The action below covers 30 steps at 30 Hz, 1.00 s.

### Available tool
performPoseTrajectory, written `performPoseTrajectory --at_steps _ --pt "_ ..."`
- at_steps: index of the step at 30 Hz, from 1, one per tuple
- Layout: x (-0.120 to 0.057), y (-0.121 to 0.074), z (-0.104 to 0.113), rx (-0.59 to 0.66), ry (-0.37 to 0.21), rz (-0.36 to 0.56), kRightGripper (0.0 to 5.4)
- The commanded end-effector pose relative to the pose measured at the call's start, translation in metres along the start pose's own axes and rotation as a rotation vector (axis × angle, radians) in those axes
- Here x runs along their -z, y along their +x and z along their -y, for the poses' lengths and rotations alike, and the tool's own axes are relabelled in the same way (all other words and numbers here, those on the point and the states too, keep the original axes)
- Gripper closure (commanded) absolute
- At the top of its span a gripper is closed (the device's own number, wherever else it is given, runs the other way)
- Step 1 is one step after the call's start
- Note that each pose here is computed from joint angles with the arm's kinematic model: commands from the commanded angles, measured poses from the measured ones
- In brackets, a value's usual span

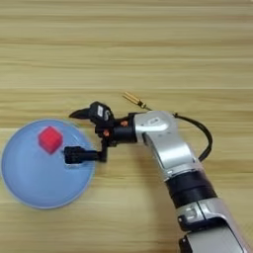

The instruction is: Move the objects on the table

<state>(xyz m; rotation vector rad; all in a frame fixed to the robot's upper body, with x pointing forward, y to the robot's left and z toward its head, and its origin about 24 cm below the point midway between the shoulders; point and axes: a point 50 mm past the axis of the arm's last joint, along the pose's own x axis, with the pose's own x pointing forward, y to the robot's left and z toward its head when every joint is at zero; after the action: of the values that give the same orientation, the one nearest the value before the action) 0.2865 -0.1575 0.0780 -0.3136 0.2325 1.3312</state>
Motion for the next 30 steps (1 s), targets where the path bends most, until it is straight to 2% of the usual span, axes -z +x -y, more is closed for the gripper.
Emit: performPoseTrajectory --at_steps 1,12,24,30 --pt "-0.036 -0.025 0.026 0.128 -0.141 0.047 0.02" --pt "-0.031 -0.065 0.046 0.291 -0.144 0.005 0.02" --pt "-0.005 -0.094 0.054 0.386 -0.114 -0.133 0.02" --pt "0.008 -0.110 0.059 0.457 -0.073 -0.193 0.02"
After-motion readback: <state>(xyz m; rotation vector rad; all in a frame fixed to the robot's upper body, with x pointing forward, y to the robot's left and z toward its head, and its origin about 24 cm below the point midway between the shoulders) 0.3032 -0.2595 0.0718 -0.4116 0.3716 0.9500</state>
